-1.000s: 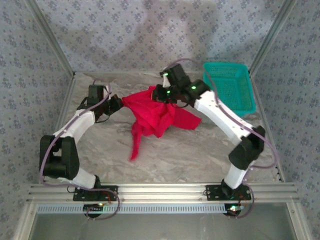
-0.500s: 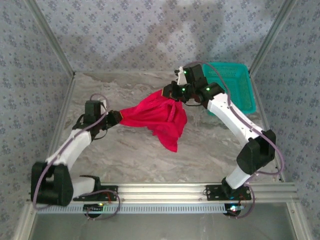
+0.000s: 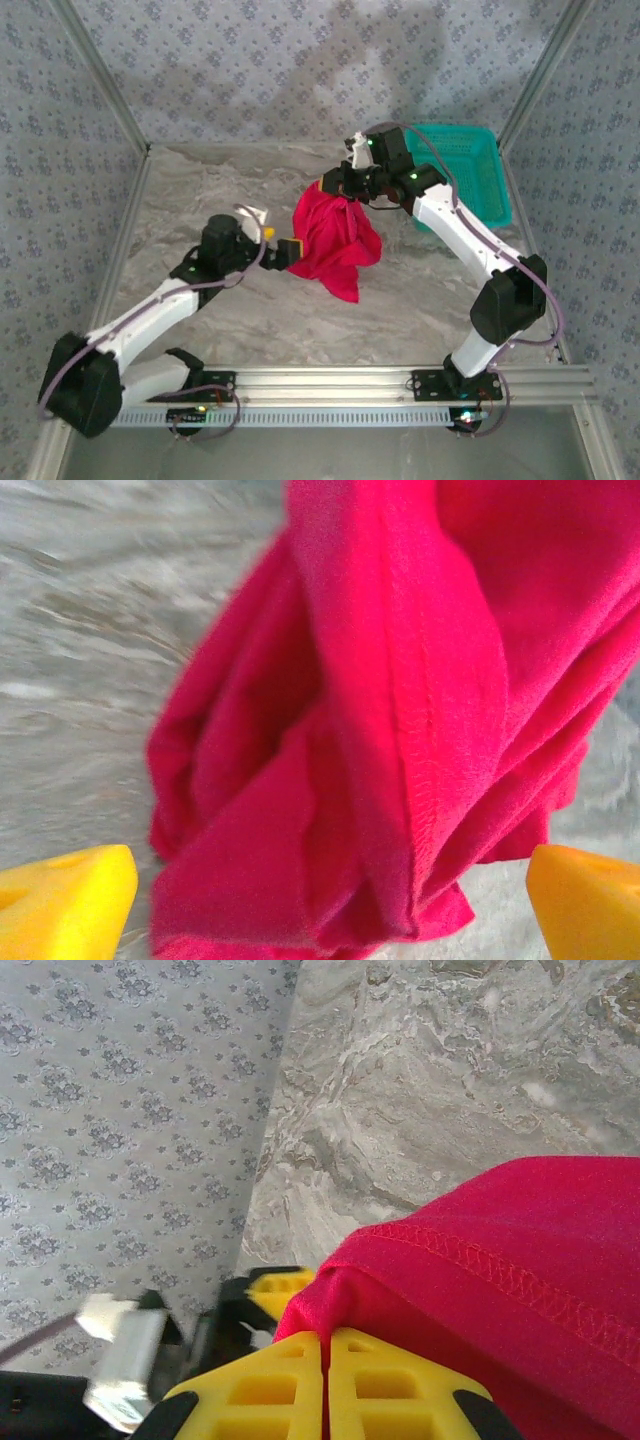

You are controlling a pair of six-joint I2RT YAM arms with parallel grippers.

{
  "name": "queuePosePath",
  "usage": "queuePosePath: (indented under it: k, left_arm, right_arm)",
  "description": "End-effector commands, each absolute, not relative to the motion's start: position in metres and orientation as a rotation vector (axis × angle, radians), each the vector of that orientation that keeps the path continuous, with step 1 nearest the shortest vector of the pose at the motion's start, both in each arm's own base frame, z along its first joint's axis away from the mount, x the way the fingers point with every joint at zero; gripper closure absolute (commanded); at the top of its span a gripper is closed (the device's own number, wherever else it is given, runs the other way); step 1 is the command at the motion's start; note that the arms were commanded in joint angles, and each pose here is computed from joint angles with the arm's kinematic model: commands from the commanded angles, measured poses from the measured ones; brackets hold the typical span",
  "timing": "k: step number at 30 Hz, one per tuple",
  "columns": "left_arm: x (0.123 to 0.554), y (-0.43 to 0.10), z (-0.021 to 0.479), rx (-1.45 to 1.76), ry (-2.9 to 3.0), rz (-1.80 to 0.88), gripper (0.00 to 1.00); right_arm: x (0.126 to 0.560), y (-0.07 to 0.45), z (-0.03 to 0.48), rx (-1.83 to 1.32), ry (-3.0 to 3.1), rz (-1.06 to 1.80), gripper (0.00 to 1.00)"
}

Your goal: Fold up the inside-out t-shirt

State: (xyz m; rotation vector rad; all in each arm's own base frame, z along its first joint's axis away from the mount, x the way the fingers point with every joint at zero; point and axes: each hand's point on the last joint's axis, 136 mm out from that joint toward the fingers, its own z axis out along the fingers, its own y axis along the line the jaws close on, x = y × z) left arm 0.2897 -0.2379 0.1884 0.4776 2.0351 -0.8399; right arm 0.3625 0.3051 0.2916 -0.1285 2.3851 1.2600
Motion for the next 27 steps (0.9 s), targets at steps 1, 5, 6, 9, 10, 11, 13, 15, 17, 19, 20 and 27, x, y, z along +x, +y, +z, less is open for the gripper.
queuePosePath:
  k: [1, 5, 6, 9, 10, 11, 13, 15, 17, 19, 20, 27]
  left_arm:
    - [0.315, -0.26, 0.227, 0.556, 1.861, -0.811, 0.0]
    - [0.338, -0.28, 0.221, 0.582, 1.882, -0.837, 0.01]
    - [0.343, -0.283, 0.22, 0.591, 1.886, -0.84, 0.04]
    - [0.355, -0.287, 0.219, 0.611, 1.935, -0.879, 0.48]
    - [0.357, -0.285, 0.221, 0.615, 1.962, -0.911, 0.67]
    - [0.359, -0.283, 0.224, 0.618, 1.985, -0.938, 0.89]
    - [0.361, -0.278, 0.229, 0.615, 2.029, -0.955, 1.0]
    - [0.358, -0.274, 0.237, 0.625, 2.044, -0.96, 1.0]
    - [0.352, -0.273, 0.246, 0.635, 2.036, -0.976, 1.0]
    - [0.342, -0.276, 0.26, 0.65, 2.011, -1.032, 1.0]
    - [0.336, -0.278, 0.267, 0.656, 1.992, -1.068, 1.0]
    - [0.315, -0.28, 0.289, 0.633, 1.914, -1.207, 1.0]
  right_arm:
    - [0.352, 0.313, 0.313, -0.214, 2.338, 1.311, 1.0]
    - [0.348, 0.313, 0.308, -0.226, 2.357, 1.3, 1.0]
    - [0.347, 0.311, 0.306, -0.228, 2.365, 1.294, 1.0]
    - [0.347, 0.303, 0.293, -0.203, 2.411, 1.258, 1.0]
    - [0.347, 0.297, 0.286, -0.219, 2.425, 1.227, 1.0]
    - [0.348, 0.291, 0.279, -0.212, 2.45, 1.193, 1.0]
    - [0.353, 0.276, 0.262, -0.175, 2.505, 1.113, 1.0]
    - [0.37, 0.257, 0.244, -0.101, 2.55, 0.985, 1.0]
    - [0.391, 0.241, 0.231, -0.049, 2.578, 0.828, 1.0]
    - [0.418, 0.234, 0.228, -0.018, 2.58, 0.72, 1.0]
    - [0.434, 0.236, 0.227, -0.003, 2.581, 0.698, 0.99]
    - [0.471, 0.212, 0.205, 0.081, 2.736, 0.493, 0.4]
